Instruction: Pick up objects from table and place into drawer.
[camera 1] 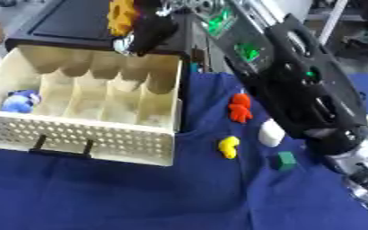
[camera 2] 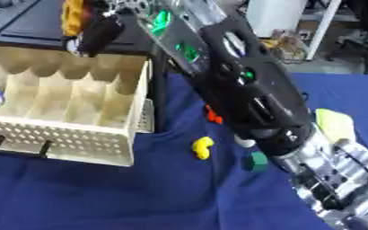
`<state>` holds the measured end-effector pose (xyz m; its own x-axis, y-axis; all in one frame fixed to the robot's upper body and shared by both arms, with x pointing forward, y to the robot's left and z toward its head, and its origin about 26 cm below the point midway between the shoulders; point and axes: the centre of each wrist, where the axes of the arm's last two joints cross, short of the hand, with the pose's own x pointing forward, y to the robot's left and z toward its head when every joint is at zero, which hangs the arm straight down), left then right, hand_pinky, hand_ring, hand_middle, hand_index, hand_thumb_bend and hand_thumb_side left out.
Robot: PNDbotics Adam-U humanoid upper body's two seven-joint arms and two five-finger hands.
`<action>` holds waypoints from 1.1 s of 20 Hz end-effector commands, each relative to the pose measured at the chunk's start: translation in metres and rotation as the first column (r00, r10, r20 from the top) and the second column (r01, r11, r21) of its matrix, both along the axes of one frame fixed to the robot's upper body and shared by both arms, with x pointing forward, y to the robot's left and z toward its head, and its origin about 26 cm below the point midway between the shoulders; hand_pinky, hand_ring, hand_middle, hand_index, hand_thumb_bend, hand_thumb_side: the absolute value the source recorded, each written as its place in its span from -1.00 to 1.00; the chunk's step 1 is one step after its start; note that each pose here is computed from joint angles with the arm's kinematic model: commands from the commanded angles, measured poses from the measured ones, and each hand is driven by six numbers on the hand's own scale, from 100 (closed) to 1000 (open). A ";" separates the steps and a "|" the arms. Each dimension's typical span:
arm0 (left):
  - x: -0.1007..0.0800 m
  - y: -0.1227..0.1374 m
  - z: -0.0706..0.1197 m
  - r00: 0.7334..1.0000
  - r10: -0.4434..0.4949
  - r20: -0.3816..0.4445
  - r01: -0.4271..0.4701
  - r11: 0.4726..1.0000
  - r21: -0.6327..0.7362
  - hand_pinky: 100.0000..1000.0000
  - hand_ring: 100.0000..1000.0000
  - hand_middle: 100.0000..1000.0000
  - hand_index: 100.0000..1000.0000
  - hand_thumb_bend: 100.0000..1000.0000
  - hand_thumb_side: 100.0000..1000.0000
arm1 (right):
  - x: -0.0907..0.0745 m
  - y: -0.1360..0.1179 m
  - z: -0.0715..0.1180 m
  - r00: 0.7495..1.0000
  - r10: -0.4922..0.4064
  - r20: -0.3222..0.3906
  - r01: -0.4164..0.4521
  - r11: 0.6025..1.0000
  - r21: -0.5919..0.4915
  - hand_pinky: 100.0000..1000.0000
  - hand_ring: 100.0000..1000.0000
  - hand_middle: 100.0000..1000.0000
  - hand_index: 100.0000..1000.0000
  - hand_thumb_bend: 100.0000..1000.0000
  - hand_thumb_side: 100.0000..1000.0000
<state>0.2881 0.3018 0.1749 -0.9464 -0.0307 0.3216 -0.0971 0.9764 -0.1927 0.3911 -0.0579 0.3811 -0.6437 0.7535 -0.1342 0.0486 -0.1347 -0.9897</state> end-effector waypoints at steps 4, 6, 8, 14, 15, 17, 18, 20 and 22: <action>0.000 -0.001 0.008 1.000 -0.007 0.022 0.007 1.000 0.017 -0.22 0.27 0.12 0.55 -0.67 0.94 | -0.001 -0.001 0.012 0.999 0.032 0.006 -0.032 0.999 -0.002 0.54 0.78 0.21 0.50 -0.30 0.28; 0.000 -0.001 0.008 1.000 -0.007 0.021 0.007 1.000 0.017 -0.22 0.27 0.12 0.55 -0.68 0.94 | -0.002 -0.001 0.013 0.999 0.035 0.005 -0.035 0.999 -0.002 0.55 0.78 0.21 0.50 -0.28 0.29; 0.000 -0.001 0.008 1.000 -0.006 0.021 0.006 1.000 0.017 -0.22 0.27 0.12 0.55 -0.68 0.94 | -0.004 -0.002 0.014 0.999 0.039 0.009 -0.039 0.999 -0.001 0.56 0.80 0.28 0.60 -0.21 0.28; 0.000 -0.001 0.007 1.000 -0.007 0.020 0.007 1.000 0.018 -0.22 0.27 0.12 0.55 -0.68 0.94 | -0.006 -0.002 0.016 0.999 0.040 0.016 -0.040 0.999 0.002 0.56 0.80 0.27 0.60 -0.21 0.28; 0.000 -0.001 0.007 1.000 -0.007 0.020 0.007 1.000 0.018 -0.22 0.27 0.12 0.55 -0.68 0.94 | -0.006 -0.002 0.016 0.999 0.040 0.017 -0.040 0.999 0.002 0.56 0.80 0.27 0.60 -0.21 0.28; -0.001 -0.001 0.007 1.000 -0.005 0.019 0.005 1.000 0.017 -0.22 0.27 0.12 0.55 -0.68 0.94 | -0.007 -0.005 0.018 0.999 0.039 0.029 -0.039 0.999 0.013 0.56 0.79 0.23 0.53 -0.25 0.27; -0.001 0.000 0.007 1.000 -0.004 0.018 0.004 1.000 0.017 -0.22 0.27 0.12 0.55 -0.68 0.94 | -0.009 -0.007 0.020 0.999 0.039 0.039 -0.040 0.999 0.023 0.56 0.78 0.21 0.52 -0.26 0.27; -0.001 0.000 0.007 1.000 0.000 0.018 0.000 1.000 0.017 -0.22 0.27 0.12 0.55 -0.68 0.94 | -0.013 -0.015 0.025 0.997 0.043 0.064 -0.046 0.998 0.050 0.56 0.78 0.20 0.52 -0.26 0.29; -0.001 0.001 0.006 1.000 0.005 0.018 -0.005 1.000 0.017 -0.22 0.27 0.12 0.55 -0.68 0.94 | -0.020 -0.025 0.031 0.995 0.048 0.091 -0.055 0.996 0.069 0.56 0.78 0.19 0.52 -0.28 0.30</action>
